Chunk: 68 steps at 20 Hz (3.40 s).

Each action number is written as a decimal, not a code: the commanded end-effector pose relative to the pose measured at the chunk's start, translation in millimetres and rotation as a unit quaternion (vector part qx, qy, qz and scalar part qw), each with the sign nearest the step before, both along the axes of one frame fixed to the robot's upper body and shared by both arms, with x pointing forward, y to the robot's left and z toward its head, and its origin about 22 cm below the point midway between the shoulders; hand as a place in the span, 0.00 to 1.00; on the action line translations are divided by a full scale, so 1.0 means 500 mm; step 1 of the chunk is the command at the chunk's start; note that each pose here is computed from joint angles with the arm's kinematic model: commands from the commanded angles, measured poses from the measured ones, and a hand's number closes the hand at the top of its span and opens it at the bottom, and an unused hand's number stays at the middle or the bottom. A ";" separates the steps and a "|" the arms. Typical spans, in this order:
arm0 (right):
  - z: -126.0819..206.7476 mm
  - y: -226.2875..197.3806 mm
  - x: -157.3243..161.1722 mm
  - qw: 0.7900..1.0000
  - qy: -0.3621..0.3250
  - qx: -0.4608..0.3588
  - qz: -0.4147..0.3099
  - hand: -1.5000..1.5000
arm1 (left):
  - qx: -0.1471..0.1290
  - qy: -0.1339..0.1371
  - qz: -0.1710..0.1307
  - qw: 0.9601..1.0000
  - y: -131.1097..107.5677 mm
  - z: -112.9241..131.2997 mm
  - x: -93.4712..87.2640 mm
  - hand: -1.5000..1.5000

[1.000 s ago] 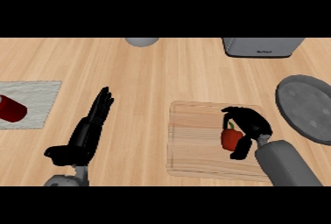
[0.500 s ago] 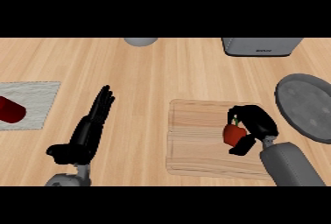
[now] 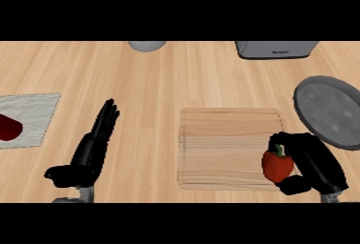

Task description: Pick the bell pepper from the cutting board and place it in the pan

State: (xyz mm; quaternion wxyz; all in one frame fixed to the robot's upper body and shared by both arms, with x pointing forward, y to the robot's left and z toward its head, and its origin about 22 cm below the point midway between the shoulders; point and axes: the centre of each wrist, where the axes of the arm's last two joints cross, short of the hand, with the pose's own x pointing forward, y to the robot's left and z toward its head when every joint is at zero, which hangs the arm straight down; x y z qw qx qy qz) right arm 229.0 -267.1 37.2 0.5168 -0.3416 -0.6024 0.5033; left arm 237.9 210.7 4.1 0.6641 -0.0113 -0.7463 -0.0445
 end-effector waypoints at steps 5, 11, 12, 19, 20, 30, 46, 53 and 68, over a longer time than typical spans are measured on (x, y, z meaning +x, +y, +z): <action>0.129 -0.051 -0.147 0.988 -0.122 0.094 -0.031 1.00 | -0.002 0.001 -0.003 1.000 -0.002 0.000 0.003 0.50; 0.128 -0.113 -0.142 0.969 -0.124 0.181 -0.115 1.00 | 0.001 -0.006 -0.016 1.000 -0.006 0.000 -0.011 0.50; 0.141 -0.102 -0.137 0.966 -0.120 0.192 -0.123 1.00 | -0.005 0.001 -0.015 1.000 0.000 0.030 0.016 0.50; 0.103 -0.240 -0.058 0.949 -0.141 0.222 -0.176 1.00 | -0.006 -0.001 -0.026 1.000 -0.008 -0.011 -0.002 0.50; 0.074 -0.231 -0.011 0.948 -0.146 0.210 -0.188 1.00 | 0.003 -0.004 -0.027 1.000 0.009 0.044 0.023 0.50; 0.023 -0.360 0.109 0.915 -0.266 0.183 -0.243 1.00 | -0.001 -0.004 -0.035 0.999 -0.020 0.011 0.016 0.50; -0.005 -0.445 0.173 0.960 -0.037 0.107 -0.258 0.00 | -0.009 -0.017 -0.069 0.997 -0.048 0.016 0.028 0.50; -0.015 -0.409 0.209 0.951 -0.018 0.229 -0.205 0.00 | -0.012 -0.015 -0.052 0.998 -0.068 0.009 0.025 0.50; 0.060 -0.562 0.101 0.858 -0.083 0.478 -0.171 0.00 | -0.007 -0.011 -0.035 0.999 -0.041 0.003 0.020 0.50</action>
